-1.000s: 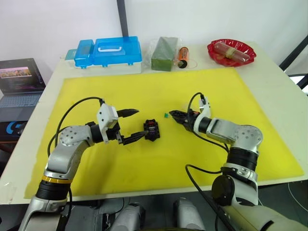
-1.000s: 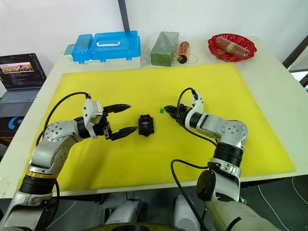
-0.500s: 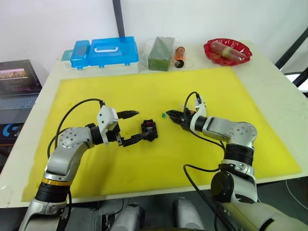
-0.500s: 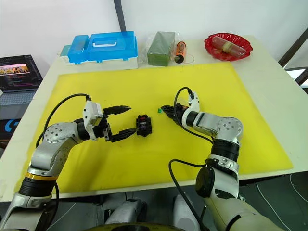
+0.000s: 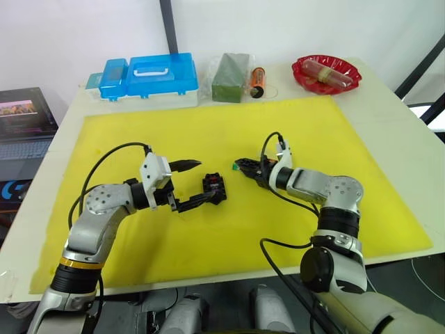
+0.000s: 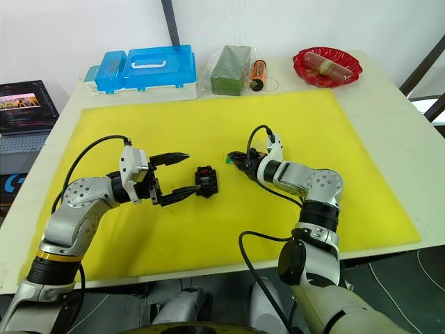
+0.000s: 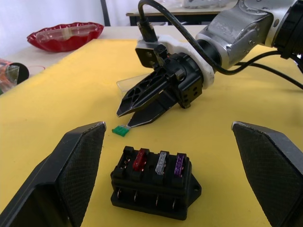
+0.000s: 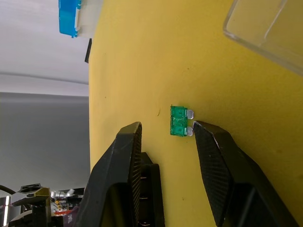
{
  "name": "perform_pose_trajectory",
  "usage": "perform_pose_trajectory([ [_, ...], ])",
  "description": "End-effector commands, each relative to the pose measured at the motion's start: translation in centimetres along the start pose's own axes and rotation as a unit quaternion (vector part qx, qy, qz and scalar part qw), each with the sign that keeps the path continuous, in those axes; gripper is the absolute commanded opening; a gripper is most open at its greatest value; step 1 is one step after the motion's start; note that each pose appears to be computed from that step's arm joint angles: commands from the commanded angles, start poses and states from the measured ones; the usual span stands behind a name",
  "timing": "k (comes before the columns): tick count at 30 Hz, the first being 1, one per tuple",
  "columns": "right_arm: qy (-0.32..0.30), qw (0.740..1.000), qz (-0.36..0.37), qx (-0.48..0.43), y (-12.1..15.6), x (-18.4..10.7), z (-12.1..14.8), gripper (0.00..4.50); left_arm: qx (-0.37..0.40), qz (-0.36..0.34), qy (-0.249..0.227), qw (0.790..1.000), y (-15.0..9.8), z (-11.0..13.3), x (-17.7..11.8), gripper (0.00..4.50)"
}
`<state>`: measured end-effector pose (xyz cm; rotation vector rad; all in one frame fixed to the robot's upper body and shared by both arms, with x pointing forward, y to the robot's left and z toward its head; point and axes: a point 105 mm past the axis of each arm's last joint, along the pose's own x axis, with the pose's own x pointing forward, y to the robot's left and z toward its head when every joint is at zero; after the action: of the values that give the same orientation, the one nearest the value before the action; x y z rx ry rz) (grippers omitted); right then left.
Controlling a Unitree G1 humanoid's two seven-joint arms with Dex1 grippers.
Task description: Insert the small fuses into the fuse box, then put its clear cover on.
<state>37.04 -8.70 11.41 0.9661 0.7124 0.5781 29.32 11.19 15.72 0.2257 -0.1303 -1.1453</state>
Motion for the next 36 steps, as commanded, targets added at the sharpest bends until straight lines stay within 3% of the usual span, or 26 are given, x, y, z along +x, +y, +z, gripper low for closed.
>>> perform_pose_trajectory([
  [1,0.014,1.000,0.013,-0.005,1.0,0.9,-0.6,1.79,0.025,-0.002,-0.013,1.000,-0.1,1.1,0.1,4.50],
  [17,0.038,0.999,0.015,0.017,0.1,2.3,-2.3,1.79,0.022,0.002,-0.015,1.000,-0.3,1.1,0.2,4.50],
  [27,0.042,0.999,-0.024,0.005,-1.8,3.0,-2.9,1.79,0.021,0.006,-0.015,1.000,-0.3,1.2,0.3,4.50],
  [30,0.041,0.999,-0.028,-0.001,-1.9,3.0,-2.8,1.30,0.022,0.008,-0.014,1.000,-0.1,1.2,0.3,4.50],
  [34,0.038,0.999,-0.033,-0.005,-2.1,2.9,-2.7,0.02,0.022,0.011,-0.013,1.000,-0.1,1.2,0.2,4.50],
  [36,0.037,0.999,-0.038,-0.008,-2.4,2.9,-2.7,0.02,0.022,0.011,-0.014,1.000,-0.1,1.2,0.2,4.50],
])
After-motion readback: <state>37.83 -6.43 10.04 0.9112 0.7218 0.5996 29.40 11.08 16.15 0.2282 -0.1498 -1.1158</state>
